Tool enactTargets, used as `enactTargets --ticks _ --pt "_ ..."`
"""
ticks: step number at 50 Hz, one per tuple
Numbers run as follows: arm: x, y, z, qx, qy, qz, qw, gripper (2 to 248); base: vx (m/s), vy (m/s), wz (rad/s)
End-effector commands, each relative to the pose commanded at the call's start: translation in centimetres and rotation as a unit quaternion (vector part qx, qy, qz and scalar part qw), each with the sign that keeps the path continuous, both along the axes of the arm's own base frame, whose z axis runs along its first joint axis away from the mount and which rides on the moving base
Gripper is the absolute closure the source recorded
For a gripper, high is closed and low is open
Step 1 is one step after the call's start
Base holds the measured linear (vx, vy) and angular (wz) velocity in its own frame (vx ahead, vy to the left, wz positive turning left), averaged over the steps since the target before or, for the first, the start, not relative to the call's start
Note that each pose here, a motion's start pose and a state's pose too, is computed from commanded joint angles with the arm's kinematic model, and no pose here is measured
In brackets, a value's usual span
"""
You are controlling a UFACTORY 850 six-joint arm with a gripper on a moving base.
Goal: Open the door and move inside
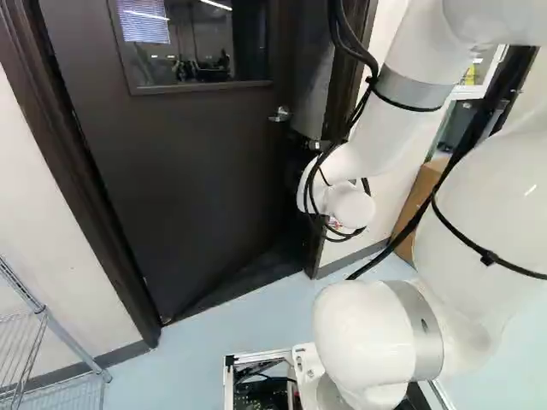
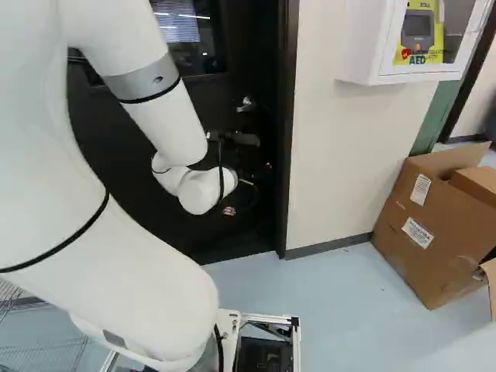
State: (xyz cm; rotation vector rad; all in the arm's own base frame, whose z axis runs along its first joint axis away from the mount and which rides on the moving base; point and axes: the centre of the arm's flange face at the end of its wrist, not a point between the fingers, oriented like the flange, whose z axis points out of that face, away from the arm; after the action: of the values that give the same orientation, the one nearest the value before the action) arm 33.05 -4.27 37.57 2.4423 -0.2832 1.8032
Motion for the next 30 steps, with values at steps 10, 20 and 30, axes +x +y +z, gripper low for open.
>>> enactTargets --ticks 10,20,30 --pt "0.0 0.0 0.0 0.0 0.0 0.0 1.0 3 0.065 0.057 -0.139" --pt "0.0 0.0 0.0 0.0 0.0 0.0 1.0 3 0.078 0.057 -0.21" --pt "0.0 0.0 0.0 0.0 0.0 0.0 1.0 3 0.089 0.087 -0.233"
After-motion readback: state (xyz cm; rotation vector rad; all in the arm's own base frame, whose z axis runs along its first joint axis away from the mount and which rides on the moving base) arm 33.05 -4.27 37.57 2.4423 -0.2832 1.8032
